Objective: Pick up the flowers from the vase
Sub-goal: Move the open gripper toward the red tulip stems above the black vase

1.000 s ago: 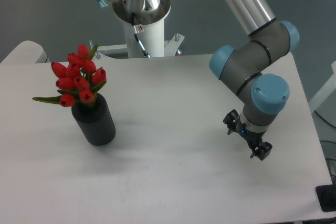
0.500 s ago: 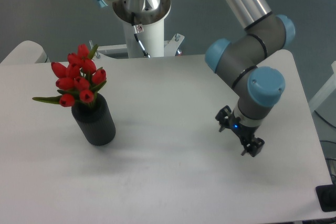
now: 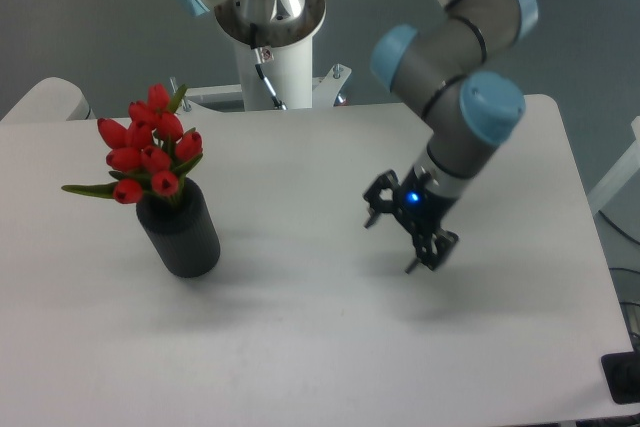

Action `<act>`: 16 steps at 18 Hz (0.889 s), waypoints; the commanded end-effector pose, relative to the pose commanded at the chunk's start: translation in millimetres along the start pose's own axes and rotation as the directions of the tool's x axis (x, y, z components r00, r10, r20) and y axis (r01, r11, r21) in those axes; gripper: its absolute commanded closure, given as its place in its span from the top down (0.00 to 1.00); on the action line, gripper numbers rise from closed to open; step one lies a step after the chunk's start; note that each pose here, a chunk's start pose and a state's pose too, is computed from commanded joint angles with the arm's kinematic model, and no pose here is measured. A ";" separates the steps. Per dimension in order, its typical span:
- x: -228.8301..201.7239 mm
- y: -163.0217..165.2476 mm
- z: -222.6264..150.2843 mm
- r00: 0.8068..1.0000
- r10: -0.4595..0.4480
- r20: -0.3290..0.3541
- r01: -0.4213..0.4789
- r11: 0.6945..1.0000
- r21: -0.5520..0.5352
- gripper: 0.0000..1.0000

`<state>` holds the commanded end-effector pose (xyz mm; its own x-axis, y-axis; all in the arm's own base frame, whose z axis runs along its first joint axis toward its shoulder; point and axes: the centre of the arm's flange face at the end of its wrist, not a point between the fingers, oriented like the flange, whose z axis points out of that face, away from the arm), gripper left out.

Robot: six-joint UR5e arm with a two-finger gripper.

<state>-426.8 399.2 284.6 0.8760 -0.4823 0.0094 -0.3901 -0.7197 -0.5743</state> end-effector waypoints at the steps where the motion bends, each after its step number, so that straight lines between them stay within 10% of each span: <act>1: 8.4 -1.9 2.9 1.000 -0.005 -0.005 0.005 0.999 0.042 1.00; 16: 138.6 -42.4 2.1 1.000 -0.016 -0.024 0.024 0.931 0.365 1.00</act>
<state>-288.3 363.9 308.5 0.8751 -0.4824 0.0383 -0.2386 -0.4990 -0.8331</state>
